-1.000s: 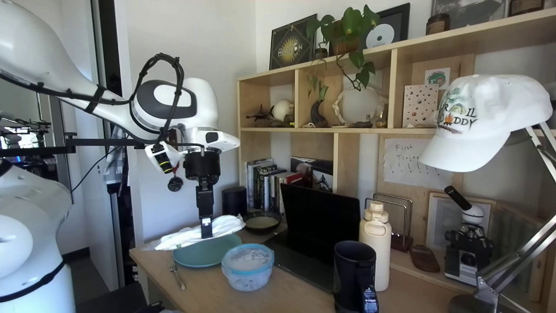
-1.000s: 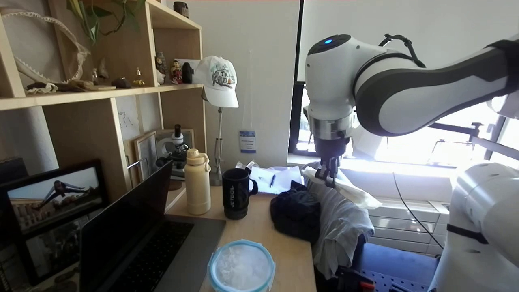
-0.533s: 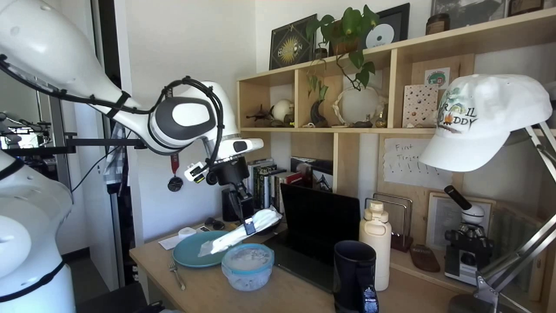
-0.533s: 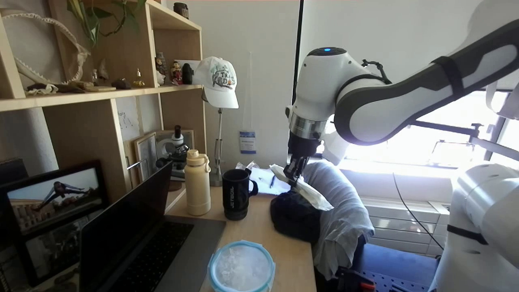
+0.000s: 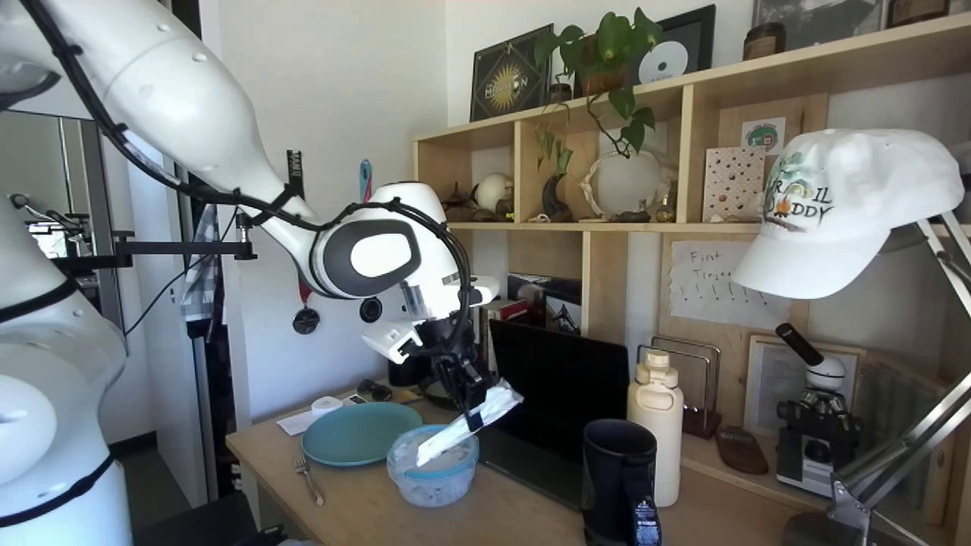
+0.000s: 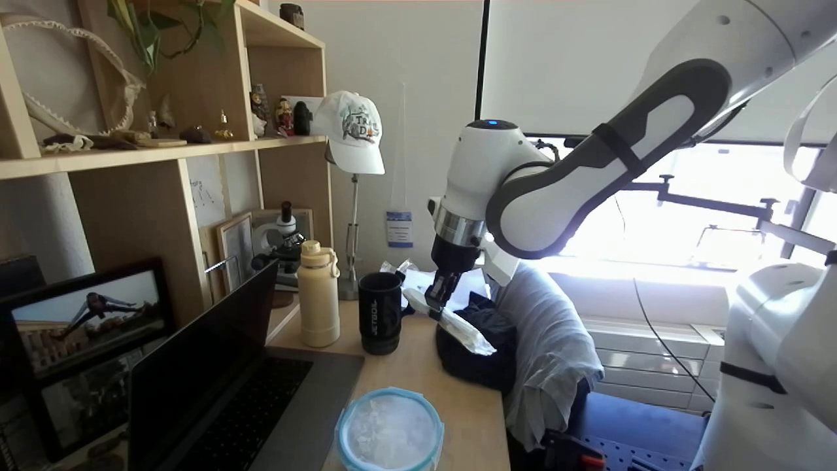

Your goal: Move the plastic spoon and the metal fork to the right.

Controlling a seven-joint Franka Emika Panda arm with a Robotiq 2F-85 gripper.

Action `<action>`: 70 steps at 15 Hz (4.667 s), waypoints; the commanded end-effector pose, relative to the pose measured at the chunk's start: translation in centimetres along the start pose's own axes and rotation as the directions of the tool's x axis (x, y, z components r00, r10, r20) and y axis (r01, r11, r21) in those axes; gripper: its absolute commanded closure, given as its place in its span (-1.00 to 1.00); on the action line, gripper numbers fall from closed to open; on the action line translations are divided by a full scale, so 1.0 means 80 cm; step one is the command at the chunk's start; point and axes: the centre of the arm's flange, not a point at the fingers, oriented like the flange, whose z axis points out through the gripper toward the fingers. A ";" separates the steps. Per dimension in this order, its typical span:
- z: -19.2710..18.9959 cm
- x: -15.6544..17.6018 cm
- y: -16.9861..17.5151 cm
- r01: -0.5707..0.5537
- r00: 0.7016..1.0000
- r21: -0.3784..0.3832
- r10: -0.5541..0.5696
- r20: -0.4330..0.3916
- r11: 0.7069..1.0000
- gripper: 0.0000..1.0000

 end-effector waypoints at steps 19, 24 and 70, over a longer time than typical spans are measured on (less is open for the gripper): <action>0.155 0.008 -0.002 0.142 0.986 0.236 -0.159 0.053 0.961 0.91; 0.177 0.009 0.007 0.146 0.983 0.265 -0.169 0.064 0.953 0.91; 0.072 -0.024 -0.384 0.539 0.617 0.584 -0.757 0.216 0.607 -1.00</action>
